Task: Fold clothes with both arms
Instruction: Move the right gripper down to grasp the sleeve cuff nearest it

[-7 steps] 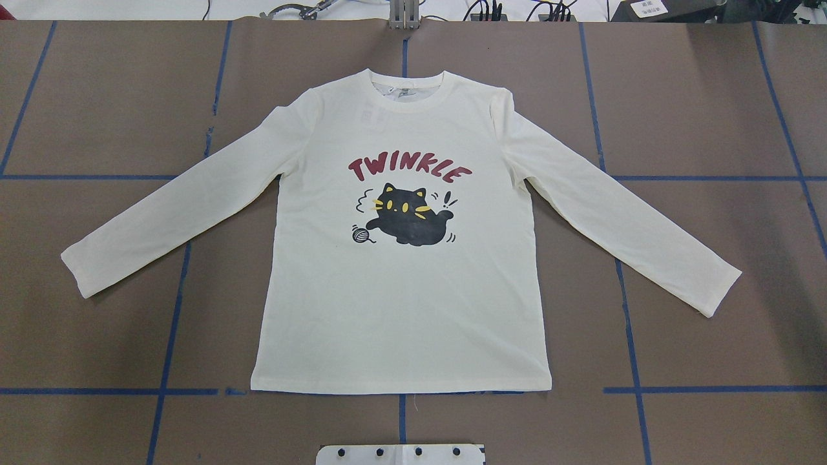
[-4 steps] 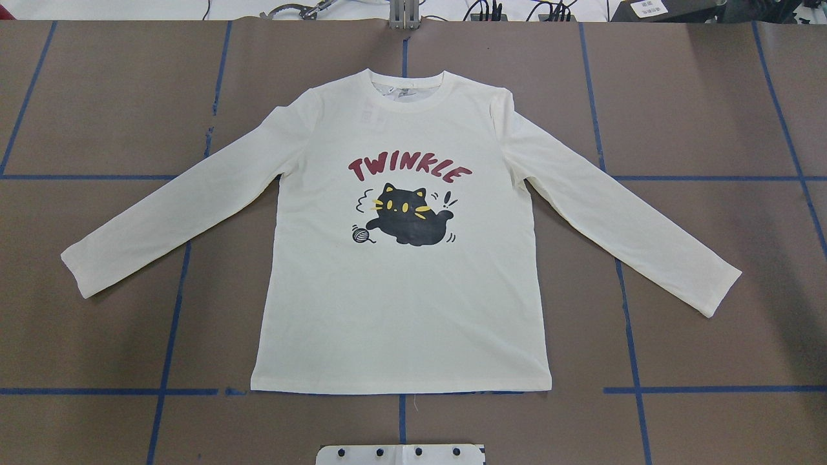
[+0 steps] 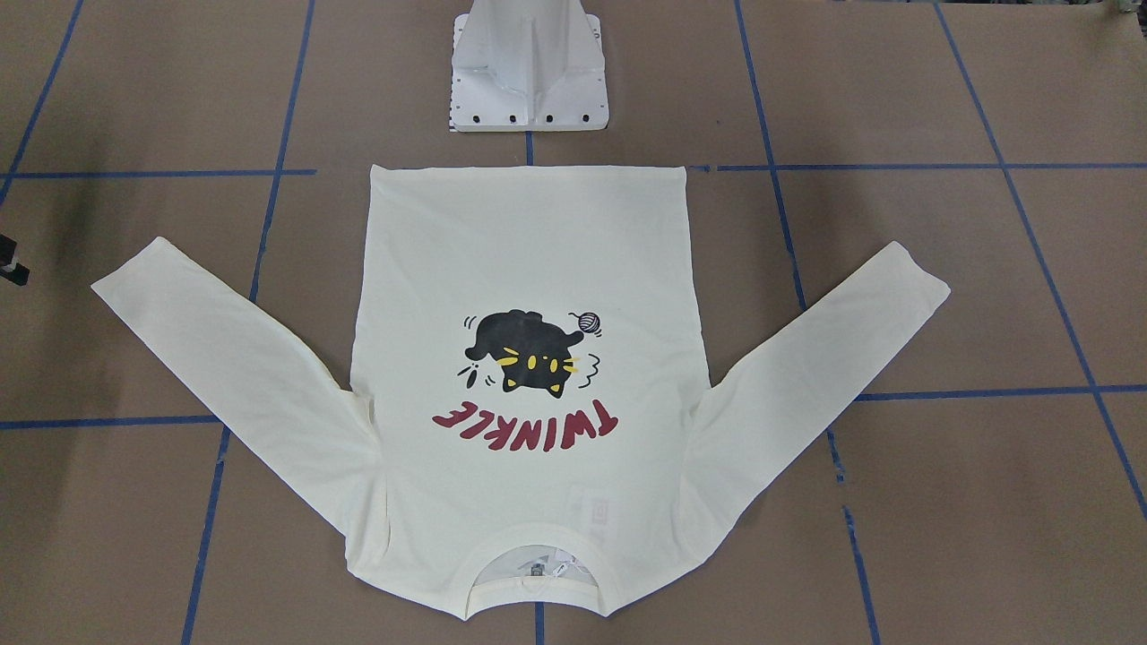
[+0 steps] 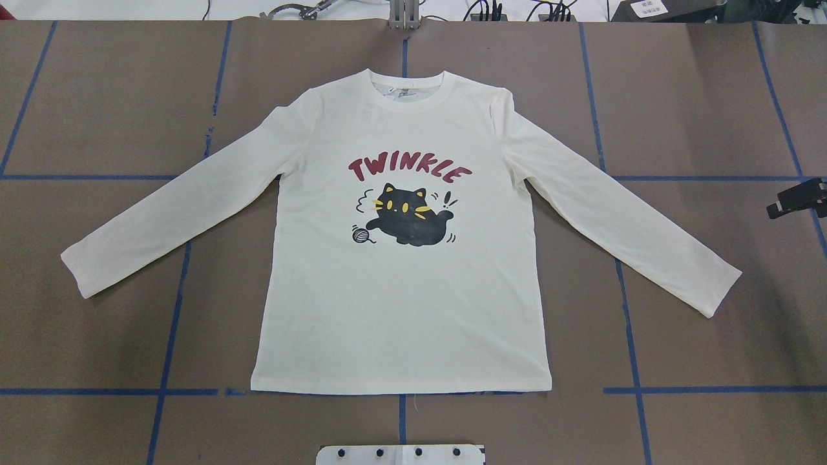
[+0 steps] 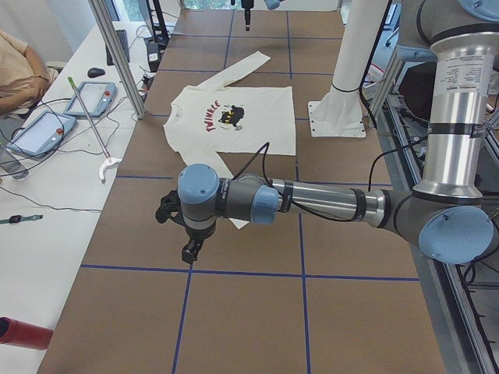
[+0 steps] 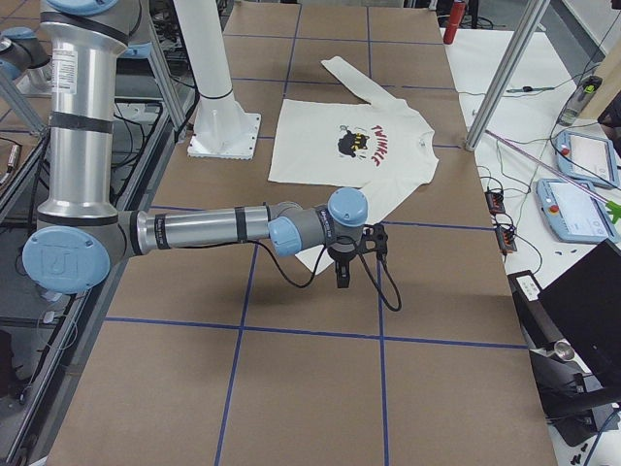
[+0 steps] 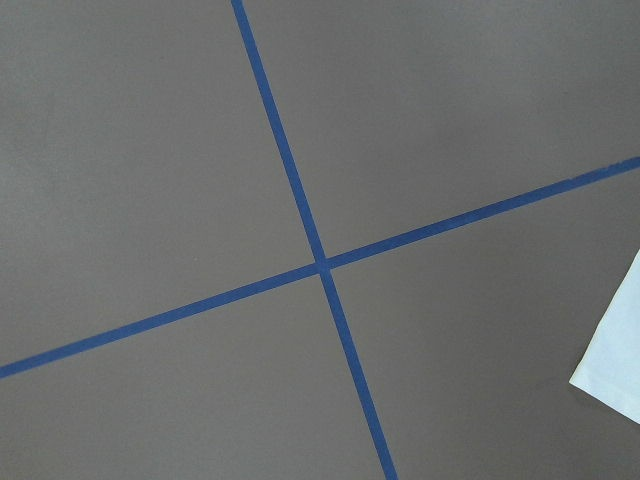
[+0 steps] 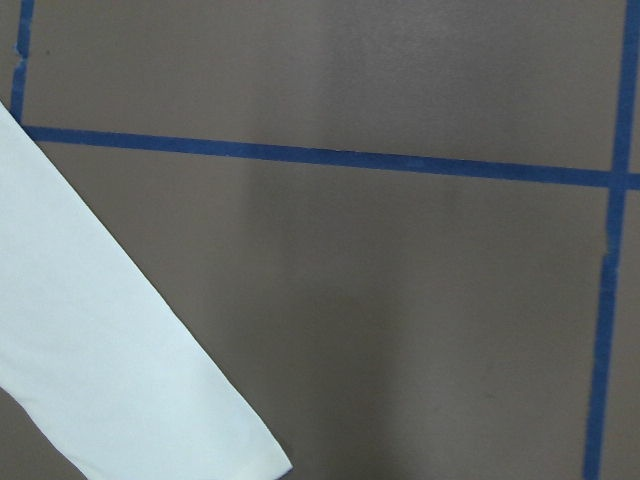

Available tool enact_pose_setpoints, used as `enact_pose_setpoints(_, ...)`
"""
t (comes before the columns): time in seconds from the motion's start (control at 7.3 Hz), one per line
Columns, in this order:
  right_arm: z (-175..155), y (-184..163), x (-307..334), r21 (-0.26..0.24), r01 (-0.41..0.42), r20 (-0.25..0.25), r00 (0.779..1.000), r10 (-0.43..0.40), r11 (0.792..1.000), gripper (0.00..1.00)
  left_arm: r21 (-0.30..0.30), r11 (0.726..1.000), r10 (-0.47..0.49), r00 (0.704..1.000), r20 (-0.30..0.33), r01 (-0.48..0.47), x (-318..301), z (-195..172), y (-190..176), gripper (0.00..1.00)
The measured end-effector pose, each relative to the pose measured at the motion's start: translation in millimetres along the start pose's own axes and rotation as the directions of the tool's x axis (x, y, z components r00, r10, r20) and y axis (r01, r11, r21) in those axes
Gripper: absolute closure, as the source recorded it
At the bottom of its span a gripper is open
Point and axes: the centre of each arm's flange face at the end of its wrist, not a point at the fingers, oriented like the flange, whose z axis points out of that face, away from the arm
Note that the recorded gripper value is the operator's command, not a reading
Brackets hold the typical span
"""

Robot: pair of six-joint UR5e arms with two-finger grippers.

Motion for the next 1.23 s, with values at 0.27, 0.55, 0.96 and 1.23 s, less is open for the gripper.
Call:
enact_pose_setpoints(0.27, 41.7, 11.9, -19.4, 0.033, -0.130, 0.036, 0.991, 0.129, 0.991, 0.02, 0.019, 1.000, 0.021, 1.000, 0.001, -0.021, -0.3, 0.8, -0.4, 0.00)
enact_pose_setpoints(0.55, 70.5, 30.1, -22.3, 0.006, -0.205, 0.057, 0.977, 0.205, 0.979, 0.04, 0.028, 0.999, 0.020, 0.999, -0.039, -0.019, 1.3, 3.3, 0.4, 0.00)
enact_pose_setpoints(0.96, 89.6, 36.9, -13.3, -0.026, -0.278, 0.042, 0.959, 0.279, 0.960, 0.10, 0.035, 0.999, 0.022, 0.998, -0.061, -0.020, 3.9, 2.7, 0.1, 0.00)
enact_pose_setpoints(1.23, 93.7, 44.3, -10.1, -0.043, -0.289, 0.039, 0.956, 0.291, 0.956, 0.11, 0.039, 0.999, 0.025, 0.998, -0.061, -0.023, 4.8, 1.1, -0.4, 0.00)
